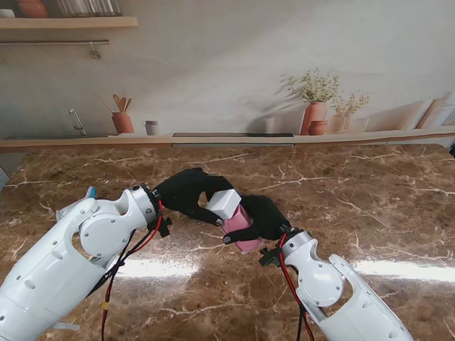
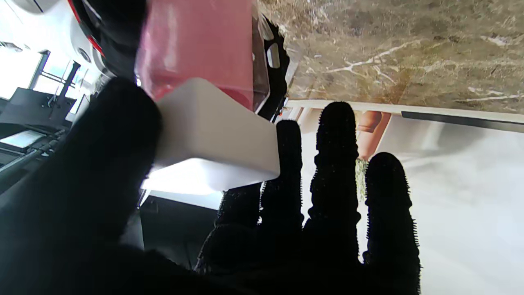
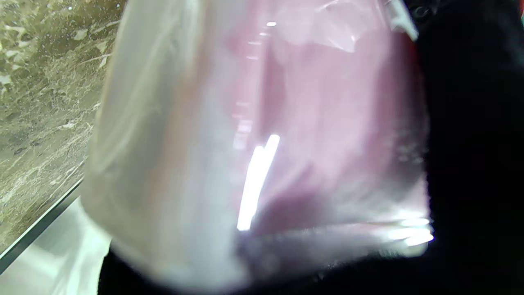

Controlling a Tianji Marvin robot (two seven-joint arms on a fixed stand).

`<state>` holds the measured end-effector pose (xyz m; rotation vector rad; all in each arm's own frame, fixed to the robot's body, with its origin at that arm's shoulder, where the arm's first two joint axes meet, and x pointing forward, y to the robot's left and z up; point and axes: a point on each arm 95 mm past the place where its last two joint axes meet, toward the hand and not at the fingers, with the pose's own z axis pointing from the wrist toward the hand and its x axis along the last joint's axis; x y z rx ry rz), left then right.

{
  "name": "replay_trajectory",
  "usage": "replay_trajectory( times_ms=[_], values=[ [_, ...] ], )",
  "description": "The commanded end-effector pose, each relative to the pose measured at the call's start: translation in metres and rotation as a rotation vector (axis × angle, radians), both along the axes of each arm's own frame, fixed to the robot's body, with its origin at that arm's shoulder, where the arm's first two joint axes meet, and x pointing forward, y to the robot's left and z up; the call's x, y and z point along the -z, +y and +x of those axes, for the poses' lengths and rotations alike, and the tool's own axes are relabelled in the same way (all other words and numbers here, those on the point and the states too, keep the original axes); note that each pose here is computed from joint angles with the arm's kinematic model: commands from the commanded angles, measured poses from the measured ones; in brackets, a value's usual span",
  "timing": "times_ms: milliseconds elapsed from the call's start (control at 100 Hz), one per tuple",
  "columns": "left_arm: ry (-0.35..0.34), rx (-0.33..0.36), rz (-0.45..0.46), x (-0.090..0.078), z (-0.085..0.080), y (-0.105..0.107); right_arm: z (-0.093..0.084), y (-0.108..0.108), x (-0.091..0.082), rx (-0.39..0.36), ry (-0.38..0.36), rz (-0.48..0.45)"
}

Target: Fill the seasoning bottle

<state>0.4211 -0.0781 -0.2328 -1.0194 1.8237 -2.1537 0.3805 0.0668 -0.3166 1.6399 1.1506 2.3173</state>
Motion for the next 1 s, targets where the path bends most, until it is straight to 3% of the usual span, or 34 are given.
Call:
replay_trajectory(
  times_ms=[0,680,990],
  values=[
    [0.022,-0.001,-0.001,0.0087,-0.0030,-0.0071,0.0003,0.0028,-0.0038,-0.006,-0.009,0.009],
    [0.071,-0.210,-0.127,0.0129,-0.0038,-0.0116,0.0007,0.0025,0.0007,0.011,-0.061,-0.083],
    [0.081,-0.206,-0.126,0.0159,-0.0049,-0.0127,0.0011,0.0058,0.0003,0.009,-0.061,-0.068]
  ],
)
